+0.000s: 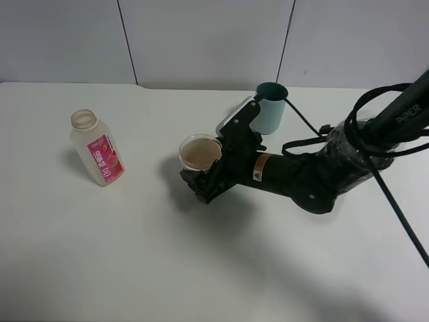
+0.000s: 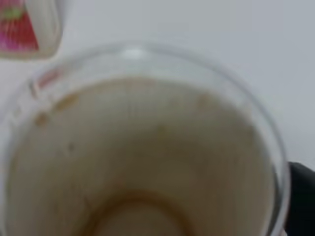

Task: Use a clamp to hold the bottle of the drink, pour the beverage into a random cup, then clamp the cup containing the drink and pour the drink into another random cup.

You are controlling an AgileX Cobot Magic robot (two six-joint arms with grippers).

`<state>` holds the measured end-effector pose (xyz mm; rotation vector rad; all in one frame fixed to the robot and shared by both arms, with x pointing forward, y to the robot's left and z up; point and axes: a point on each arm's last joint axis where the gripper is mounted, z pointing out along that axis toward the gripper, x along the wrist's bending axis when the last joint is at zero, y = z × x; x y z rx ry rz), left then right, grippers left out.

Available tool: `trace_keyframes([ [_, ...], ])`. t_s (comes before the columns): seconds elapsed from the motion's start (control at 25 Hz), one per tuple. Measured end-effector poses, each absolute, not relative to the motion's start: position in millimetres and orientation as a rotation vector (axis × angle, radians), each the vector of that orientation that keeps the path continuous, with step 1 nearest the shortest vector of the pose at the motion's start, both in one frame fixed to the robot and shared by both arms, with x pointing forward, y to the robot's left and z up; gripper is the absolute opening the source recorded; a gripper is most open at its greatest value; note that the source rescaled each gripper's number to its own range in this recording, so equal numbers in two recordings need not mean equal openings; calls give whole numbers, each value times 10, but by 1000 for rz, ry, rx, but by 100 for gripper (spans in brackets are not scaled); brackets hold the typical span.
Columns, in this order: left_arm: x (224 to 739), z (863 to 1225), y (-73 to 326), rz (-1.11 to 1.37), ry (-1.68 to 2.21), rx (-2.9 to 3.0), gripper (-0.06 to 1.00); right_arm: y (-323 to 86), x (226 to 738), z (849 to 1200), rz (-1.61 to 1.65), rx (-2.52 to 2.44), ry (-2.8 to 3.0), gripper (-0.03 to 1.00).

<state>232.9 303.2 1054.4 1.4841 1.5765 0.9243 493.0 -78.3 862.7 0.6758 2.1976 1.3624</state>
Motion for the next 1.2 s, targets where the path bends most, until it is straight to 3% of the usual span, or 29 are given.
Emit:
trace_keyframes([
  [0.36,2329,10544,3032,924,1576,1484,100,-847,4886,9087,1277,729,2213,76],
  [0.88,2329,10544,3032,924,1576,1484,100,-1013,4711,10109,1446,616,1956,77],
  [1.2,2329,10544,3032,924,1576,1484,100,-1559,4749,10448,1279,762,1893,77],
])
